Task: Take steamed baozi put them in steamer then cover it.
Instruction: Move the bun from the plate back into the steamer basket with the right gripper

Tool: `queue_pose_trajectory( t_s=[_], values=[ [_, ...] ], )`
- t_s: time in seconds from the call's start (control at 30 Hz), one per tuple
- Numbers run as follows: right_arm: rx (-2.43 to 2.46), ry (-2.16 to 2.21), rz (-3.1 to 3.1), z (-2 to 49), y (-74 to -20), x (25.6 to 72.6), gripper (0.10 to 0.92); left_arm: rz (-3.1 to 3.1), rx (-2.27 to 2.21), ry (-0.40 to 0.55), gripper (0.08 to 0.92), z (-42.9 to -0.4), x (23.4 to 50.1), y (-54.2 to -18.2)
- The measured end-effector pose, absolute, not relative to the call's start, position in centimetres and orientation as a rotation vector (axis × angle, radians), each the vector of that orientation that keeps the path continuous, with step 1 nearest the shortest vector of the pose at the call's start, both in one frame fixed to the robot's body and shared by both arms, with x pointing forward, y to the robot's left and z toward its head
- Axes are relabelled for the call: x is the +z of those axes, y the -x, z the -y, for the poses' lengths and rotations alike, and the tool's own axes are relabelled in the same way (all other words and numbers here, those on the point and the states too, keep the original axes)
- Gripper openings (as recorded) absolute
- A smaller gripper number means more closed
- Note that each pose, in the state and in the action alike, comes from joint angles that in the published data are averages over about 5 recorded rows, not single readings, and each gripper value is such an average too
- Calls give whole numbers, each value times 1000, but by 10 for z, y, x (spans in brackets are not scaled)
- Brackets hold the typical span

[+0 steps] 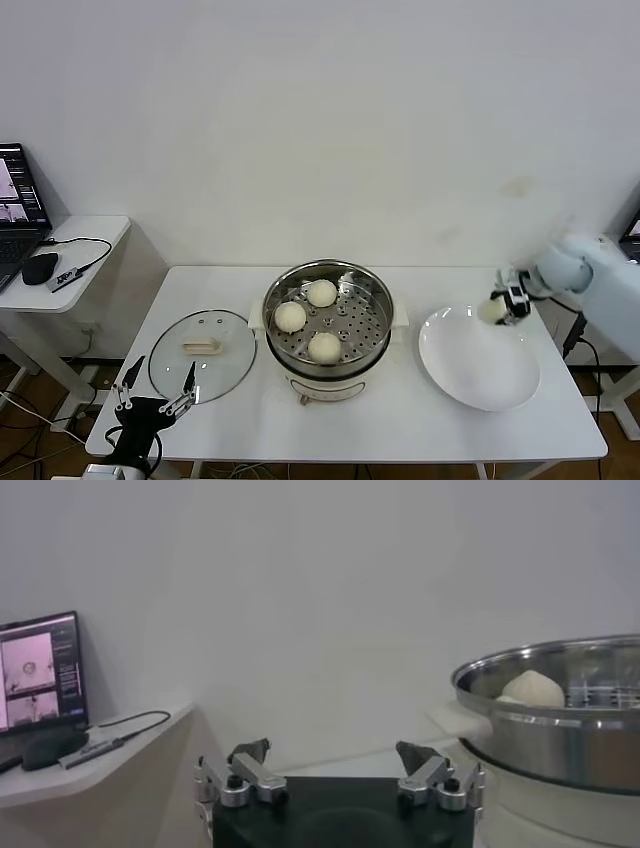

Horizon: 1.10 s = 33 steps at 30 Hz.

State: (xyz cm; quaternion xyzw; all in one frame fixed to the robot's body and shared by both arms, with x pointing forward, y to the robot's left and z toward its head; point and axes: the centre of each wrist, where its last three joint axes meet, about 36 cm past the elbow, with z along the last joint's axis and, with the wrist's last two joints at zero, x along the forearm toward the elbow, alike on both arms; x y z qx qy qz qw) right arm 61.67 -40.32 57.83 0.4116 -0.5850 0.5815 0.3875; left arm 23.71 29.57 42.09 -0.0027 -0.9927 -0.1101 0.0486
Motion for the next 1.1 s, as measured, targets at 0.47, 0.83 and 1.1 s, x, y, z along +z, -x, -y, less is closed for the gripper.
queue_pose_trajectory(
  t_s=[0.47,0.83,1.1],
  values=[
    [1522,-1215,1638,267,-620,676,585,3026,-330,1,823,-297,417,-242],
    [1450,-1292,1637,180,-612,661,585,3032,-324,-12,823,-298,418,-243],
    [1412,-1287,1593,145,-610,628,585,3029,-318,-21,823,-298,416,-243]
  ],
)
